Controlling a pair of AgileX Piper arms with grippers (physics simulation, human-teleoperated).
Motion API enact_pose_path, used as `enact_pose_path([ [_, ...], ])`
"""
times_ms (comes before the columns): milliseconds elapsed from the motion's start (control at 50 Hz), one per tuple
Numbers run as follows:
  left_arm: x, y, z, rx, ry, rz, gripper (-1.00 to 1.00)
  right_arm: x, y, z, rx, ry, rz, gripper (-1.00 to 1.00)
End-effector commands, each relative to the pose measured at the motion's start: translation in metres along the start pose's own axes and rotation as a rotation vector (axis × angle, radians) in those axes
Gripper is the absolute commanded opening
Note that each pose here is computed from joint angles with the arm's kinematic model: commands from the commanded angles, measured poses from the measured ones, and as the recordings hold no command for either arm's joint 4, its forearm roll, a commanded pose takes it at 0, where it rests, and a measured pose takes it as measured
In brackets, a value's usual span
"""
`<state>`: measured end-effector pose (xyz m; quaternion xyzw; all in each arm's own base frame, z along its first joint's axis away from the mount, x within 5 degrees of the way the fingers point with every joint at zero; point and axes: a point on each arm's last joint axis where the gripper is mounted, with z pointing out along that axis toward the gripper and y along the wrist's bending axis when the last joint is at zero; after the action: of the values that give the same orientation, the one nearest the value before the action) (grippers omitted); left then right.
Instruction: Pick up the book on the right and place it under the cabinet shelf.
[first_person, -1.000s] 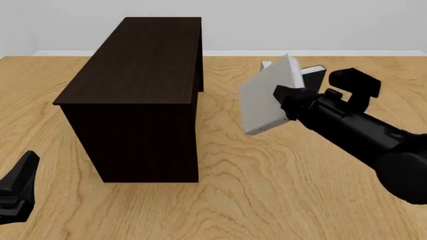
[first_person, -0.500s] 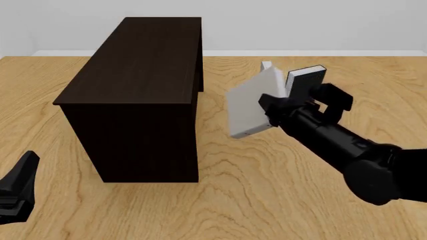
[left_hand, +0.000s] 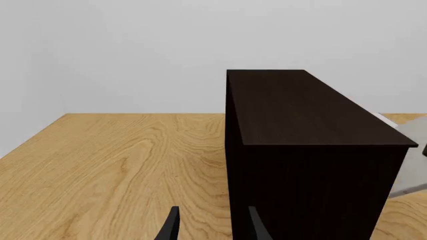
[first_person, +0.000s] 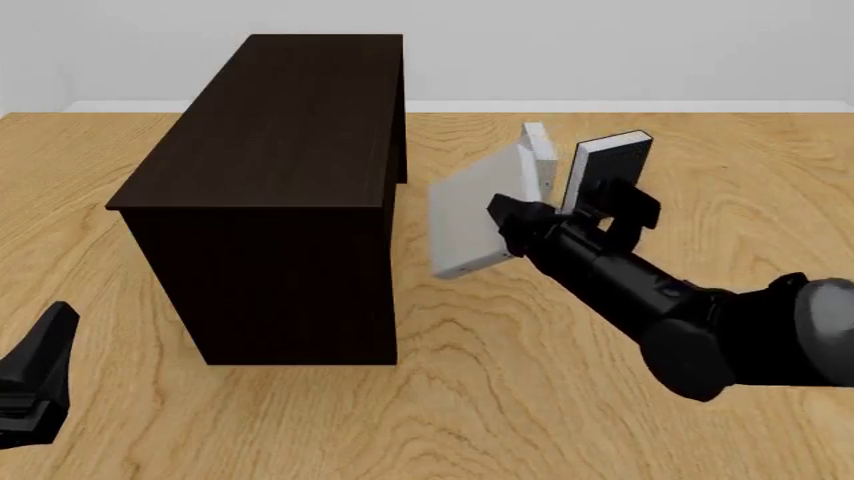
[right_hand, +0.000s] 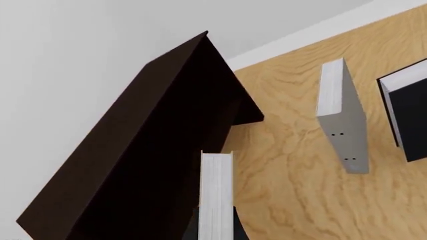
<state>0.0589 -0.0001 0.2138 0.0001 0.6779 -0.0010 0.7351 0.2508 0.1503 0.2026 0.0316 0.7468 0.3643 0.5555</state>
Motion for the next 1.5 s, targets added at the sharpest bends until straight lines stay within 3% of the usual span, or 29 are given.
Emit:
enact_pose_path([
  [20,0.0,0.0,0.0,0.0,0.0,0.0,1.0,0.004,0.002,0.013,-0.023,-0.006,0.03,-1.0],
  [800,0.0,0.0,0.0,0.0,0.0,0.0,1.0,0.048,-0.021,0.038,-0.019,0.032,0.086,-1.0],
  [1060,0.0,0.0,0.0,0.0,0.0,0.0,1.0,0.064,-0.042,0.047,0.013,0.035,0.119,-1.0],
  [1500,0.0,0.0,0.0,0.0,0.0,0.0,1.0,0.08,-0.061,0.055,0.058,0.06,0.125,-1.0],
])
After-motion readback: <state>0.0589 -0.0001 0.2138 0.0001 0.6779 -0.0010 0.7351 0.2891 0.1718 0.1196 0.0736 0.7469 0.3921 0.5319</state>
